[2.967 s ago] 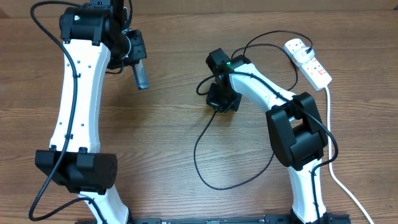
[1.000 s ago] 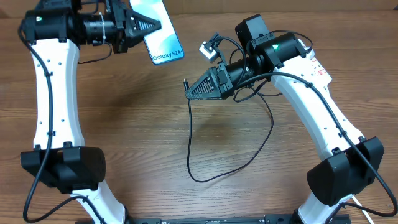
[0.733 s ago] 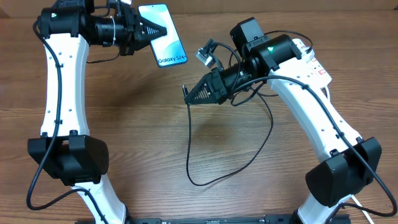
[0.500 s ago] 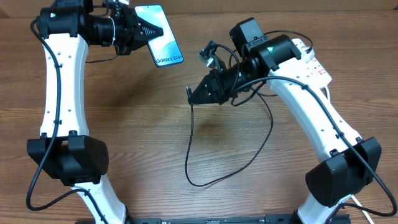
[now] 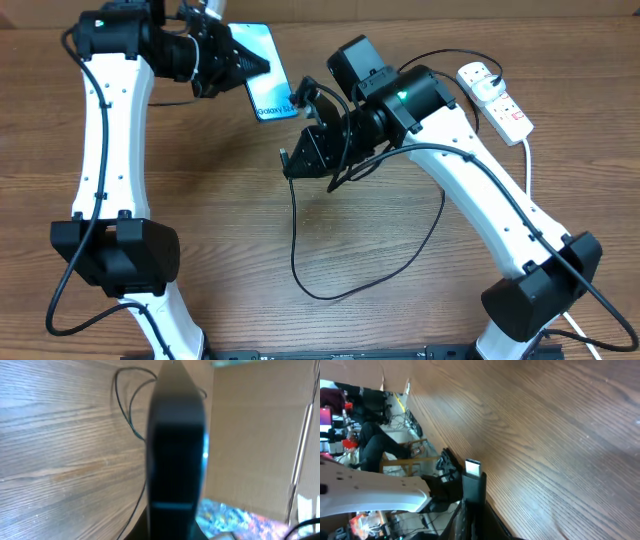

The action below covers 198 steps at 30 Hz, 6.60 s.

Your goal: Plug charger to phone and switch on socket

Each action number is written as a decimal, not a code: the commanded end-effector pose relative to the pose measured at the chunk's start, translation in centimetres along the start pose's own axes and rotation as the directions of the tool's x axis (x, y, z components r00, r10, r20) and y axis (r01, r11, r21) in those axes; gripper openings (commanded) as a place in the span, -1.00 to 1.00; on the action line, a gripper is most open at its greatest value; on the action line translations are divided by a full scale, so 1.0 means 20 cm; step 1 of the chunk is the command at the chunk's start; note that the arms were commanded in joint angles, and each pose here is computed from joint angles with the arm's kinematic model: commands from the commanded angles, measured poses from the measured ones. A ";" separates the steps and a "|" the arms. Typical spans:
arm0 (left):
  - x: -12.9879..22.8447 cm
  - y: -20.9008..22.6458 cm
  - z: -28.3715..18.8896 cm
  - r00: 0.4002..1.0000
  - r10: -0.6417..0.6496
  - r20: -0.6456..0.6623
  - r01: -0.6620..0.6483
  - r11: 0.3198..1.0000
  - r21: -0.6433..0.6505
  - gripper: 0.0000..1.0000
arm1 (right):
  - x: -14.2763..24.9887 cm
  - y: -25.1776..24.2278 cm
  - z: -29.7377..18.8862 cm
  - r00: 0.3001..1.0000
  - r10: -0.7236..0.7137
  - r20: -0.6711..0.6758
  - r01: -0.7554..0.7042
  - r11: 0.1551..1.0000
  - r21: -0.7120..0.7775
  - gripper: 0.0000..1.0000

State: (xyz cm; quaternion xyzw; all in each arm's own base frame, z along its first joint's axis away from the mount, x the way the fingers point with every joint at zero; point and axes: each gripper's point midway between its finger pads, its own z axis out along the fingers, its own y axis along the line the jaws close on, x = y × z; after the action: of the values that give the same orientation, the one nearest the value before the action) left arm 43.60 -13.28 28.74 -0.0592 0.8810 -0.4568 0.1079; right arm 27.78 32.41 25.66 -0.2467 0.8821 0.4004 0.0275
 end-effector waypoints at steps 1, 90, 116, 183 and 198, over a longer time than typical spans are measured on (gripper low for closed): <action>0.04 -0.06 0.02 0.995 0.086 -0.049 -0.081 0.992 0.097 -0.92 | -0.05 0.05 -0.08 0.998 -0.024 0.053 0.023 1.000 0.022 -0.93; 0.09 -0.07 -0.01 0.988 0.138 -0.075 -0.126 0.982 0.142 -0.92 | -0.12 0.05 -0.10 0.993 0.046 0.107 -0.046 0.999 -0.002 -0.93; 0.11 -0.13 -0.02 0.987 0.134 -0.083 -0.113 0.969 0.220 -0.92 | -0.11 0.05 -0.10 0.994 0.052 0.098 -0.052 0.999 0.000 -0.93; 0.16 -0.13 -0.03 0.984 0.133 -0.118 -0.103 0.968 0.227 -0.92 | -0.18 0.09 -0.11 0.989 -0.002 0.150 0.007 0.999 -0.032 -0.93; 0.23 -0.13 -0.04 0.979 0.137 -0.152 -0.098 0.967 0.235 -0.92 | -0.24 0.10 -0.12 0.979 -0.043 0.199 0.049 0.999 -0.024 -0.93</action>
State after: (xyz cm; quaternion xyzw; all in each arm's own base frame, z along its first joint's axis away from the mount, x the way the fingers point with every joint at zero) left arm 40.16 -13.55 29.89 0.0183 0.8455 -0.5278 0.0785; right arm 29.45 33.94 27.96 -0.2207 0.8716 0.4335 0.0609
